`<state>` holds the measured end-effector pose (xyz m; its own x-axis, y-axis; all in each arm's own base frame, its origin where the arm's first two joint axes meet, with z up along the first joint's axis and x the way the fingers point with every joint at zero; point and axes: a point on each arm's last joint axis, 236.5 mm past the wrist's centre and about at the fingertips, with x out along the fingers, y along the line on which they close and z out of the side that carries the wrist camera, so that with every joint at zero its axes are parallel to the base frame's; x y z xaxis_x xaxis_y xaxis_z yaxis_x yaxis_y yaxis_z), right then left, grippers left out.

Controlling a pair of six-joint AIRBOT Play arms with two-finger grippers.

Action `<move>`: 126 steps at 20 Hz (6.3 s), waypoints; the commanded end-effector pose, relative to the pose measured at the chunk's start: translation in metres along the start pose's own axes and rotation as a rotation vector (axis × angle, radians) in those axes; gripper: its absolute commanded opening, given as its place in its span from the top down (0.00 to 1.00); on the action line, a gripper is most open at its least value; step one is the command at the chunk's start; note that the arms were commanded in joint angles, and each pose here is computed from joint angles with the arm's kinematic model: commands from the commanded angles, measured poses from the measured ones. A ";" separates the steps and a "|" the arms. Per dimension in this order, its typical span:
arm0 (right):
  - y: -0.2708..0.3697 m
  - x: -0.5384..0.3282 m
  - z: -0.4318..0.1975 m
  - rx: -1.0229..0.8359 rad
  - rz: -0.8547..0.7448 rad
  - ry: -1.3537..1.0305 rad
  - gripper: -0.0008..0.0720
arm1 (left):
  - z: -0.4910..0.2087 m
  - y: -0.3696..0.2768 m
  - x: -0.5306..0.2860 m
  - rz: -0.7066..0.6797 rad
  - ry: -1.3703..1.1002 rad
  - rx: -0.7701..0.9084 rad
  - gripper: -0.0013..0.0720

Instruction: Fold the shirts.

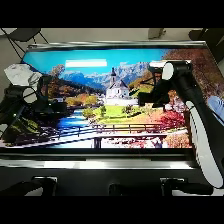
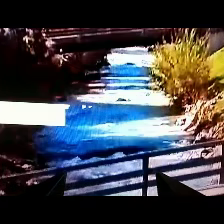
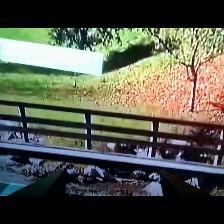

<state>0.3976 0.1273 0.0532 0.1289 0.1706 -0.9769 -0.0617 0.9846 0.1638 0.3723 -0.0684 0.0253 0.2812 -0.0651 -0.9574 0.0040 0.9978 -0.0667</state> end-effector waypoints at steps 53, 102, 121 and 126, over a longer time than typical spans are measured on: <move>-0.026 -0.076 0.020 -0.104 -0.131 -0.262 0.07 | 0.254 0.175 -0.265 -0.233 -1.266 -0.280 0.95; 0.005 0.000 -0.119 -0.058 0.101 0.120 0.07 | 0.075 -0.063 0.141 -0.507 -0.062 -0.518 0.08; 0.001 0.074 -0.120 -0.055 0.138 0.057 0.04 | 0.097 -0.082 0.151 -0.550 -0.136 -0.581 0.95; 0.041 0.079 -0.082 0.068 0.316 -0.058 0.93 | 0.096 -0.089 0.134 -0.578 -0.129 -0.552 0.95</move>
<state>0.3053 0.1568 -0.0338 0.1029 0.3791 -0.9196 -0.0828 0.9246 0.3719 0.5036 -0.1621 -0.0822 0.4863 -0.5187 -0.7032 -0.3053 0.6532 -0.6929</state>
